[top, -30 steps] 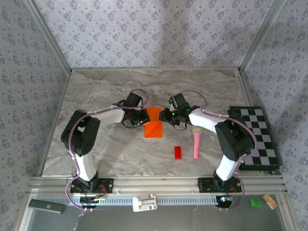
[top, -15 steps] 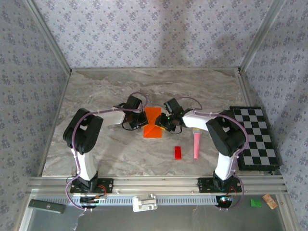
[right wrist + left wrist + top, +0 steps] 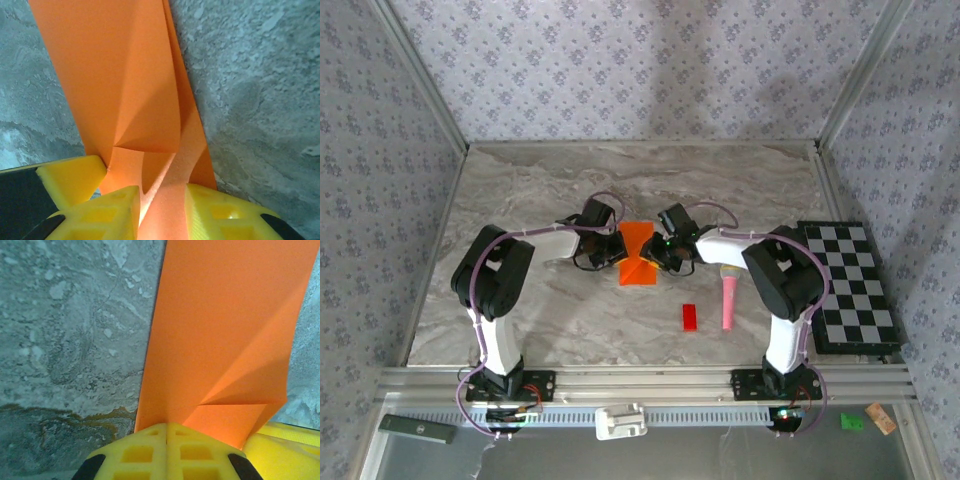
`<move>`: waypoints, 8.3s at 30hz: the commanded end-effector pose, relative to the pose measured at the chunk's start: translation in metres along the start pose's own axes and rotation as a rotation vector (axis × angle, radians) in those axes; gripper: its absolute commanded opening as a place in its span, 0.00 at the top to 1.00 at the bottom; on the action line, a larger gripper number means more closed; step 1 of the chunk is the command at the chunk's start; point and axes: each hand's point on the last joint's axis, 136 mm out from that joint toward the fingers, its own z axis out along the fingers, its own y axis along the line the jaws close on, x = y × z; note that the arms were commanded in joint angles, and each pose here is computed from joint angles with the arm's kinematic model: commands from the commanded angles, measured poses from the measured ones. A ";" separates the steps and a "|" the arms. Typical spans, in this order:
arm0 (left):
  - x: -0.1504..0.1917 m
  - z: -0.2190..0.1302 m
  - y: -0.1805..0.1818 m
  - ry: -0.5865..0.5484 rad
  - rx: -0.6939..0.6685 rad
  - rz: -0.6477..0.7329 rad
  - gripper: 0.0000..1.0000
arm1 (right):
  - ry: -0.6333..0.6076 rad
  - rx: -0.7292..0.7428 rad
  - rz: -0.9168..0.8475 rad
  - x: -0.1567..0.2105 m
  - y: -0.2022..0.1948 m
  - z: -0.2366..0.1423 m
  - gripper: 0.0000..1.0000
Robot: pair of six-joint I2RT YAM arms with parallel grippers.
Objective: Fold a paper plane with a square sheet of paper (pick it up from the middle)
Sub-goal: Pick up the paper from the center of the table, then turn over the paper at the center of the table, then move the paper to the center of the table, then third fold the triangle at the center of the table.
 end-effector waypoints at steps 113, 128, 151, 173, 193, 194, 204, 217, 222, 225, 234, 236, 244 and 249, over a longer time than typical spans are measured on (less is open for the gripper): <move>-0.069 -0.173 0.055 -0.313 -0.575 0.365 0.99 | -0.474 0.003 -0.282 -0.101 0.027 -0.174 0.22; -0.067 -0.099 0.034 -0.277 -0.955 0.548 0.93 | -0.564 0.076 -0.171 -0.103 -0.015 -0.192 0.20; -0.068 -0.125 -0.012 -0.131 0.195 0.000 0.32 | -0.332 0.017 -0.311 -0.070 0.032 -0.117 0.24; -0.078 -0.187 0.108 -0.390 0.071 -0.274 0.00 | 0.121 0.053 -0.608 0.023 0.123 0.072 0.51; -0.065 -0.148 0.083 -0.233 0.158 -0.210 0.00 | 0.120 0.214 -0.453 0.027 0.013 0.035 0.54; -0.063 -0.144 0.078 -0.218 0.161 -0.198 0.00 | 0.112 0.198 -0.445 0.027 0.012 0.030 0.54; -0.034 -0.110 0.036 -0.099 0.219 -0.128 0.00 | -0.004 -0.082 -0.360 -0.002 0.056 -0.013 0.53; 0.003 -0.064 0.006 0.060 0.297 -0.154 0.18 | 0.057 0.061 -0.351 0.004 0.018 0.007 0.63; 0.009 -0.053 0.003 0.087 0.305 -0.166 0.36 | 0.086 0.098 -0.312 0.014 -0.005 0.016 0.70; 0.013 -0.048 0.004 0.100 0.296 -0.169 0.44 | 0.096 0.117 -0.282 0.017 -0.016 0.019 0.73; 0.021 -0.035 0.008 0.145 0.268 -0.181 0.60 | 0.113 0.119 -0.211 0.022 -0.034 0.023 0.75; 0.022 -0.033 0.007 0.151 0.268 -0.178 0.64 | 0.110 0.117 -0.209 0.021 -0.034 0.023 0.75; 0.020 -0.027 0.005 0.167 0.274 -0.194 0.71 | 0.118 0.104 -0.216 0.022 -0.032 0.024 0.77; 0.019 -0.024 0.008 0.167 0.258 -0.194 0.71 | 0.119 0.104 -0.215 0.022 -0.033 0.024 0.77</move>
